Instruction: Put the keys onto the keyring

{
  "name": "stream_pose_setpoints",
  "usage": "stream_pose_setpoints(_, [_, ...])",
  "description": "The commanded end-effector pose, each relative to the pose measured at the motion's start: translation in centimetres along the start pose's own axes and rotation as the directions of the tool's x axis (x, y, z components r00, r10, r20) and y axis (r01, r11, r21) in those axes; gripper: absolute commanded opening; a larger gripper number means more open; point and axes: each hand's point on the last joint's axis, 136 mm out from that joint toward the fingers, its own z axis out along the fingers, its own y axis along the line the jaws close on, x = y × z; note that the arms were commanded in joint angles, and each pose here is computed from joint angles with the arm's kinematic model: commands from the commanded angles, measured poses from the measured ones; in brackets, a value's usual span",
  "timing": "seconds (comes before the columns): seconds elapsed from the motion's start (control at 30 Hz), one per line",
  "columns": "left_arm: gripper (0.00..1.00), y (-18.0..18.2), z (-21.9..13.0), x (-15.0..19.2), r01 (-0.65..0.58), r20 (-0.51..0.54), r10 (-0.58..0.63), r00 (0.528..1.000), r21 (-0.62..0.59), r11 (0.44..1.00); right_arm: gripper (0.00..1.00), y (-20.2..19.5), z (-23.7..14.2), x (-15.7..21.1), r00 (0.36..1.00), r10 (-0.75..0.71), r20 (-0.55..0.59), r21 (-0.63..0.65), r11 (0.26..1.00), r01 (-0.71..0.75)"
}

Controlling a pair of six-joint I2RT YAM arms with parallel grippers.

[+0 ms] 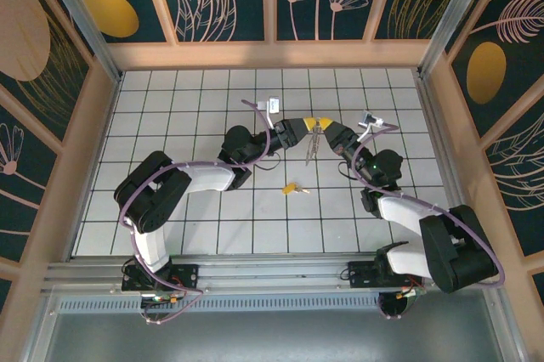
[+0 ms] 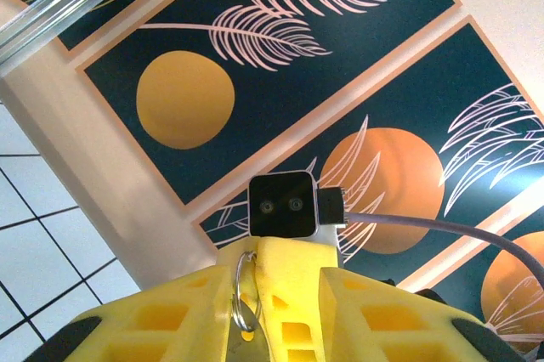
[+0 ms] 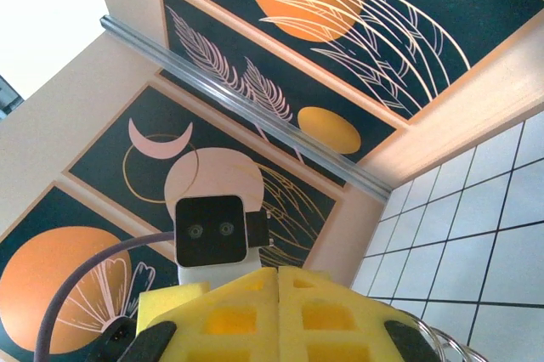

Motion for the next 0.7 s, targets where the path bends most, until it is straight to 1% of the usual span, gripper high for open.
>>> stream_pose_setpoints(0.0, [0.32,-1.23,0.46,-0.22,-0.016,0.012,0.015,1.0,0.055,0.998,0.0,2.8,0.56,-1.17,0.999,-0.032,0.041,-0.097,0.995,0.036])
stream_pose_setpoints(0.23, [0.28,-1.02,0.4,0.14,-0.009,0.006,0.009,1.0,0.053,0.999,0.0,2.65,0.7,-1.18,0.999,-0.032,0.04,-0.093,0.995,0.036])
stream_pose_setpoints(0.37, [0.23,-1.07,0.33,0.21,-0.009,0.006,0.009,1.0,0.056,0.998,0.0,2.51,0.69,-1.15,0.999,-0.031,0.04,-0.09,0.995,0.035])
stream_pose_setpoints(0.6, [0.22,-1.05,0.17,0.43,-0.009,0.002,0.009,1.0,0.057,0.998,0.0,2.2,0.74,-1.15,0.999,-0.029,0.042,-0.081,0.996,0.032])
stream_pose_setpoints(0.67, [0.19,-1.03,0.15,0.46,-0.008,0.001,0.008,1.0,0.058,0.998,0.0,2.2,0.75,-1.13,0.999,-0.029,0.041,-0.082,0.996,0.032])
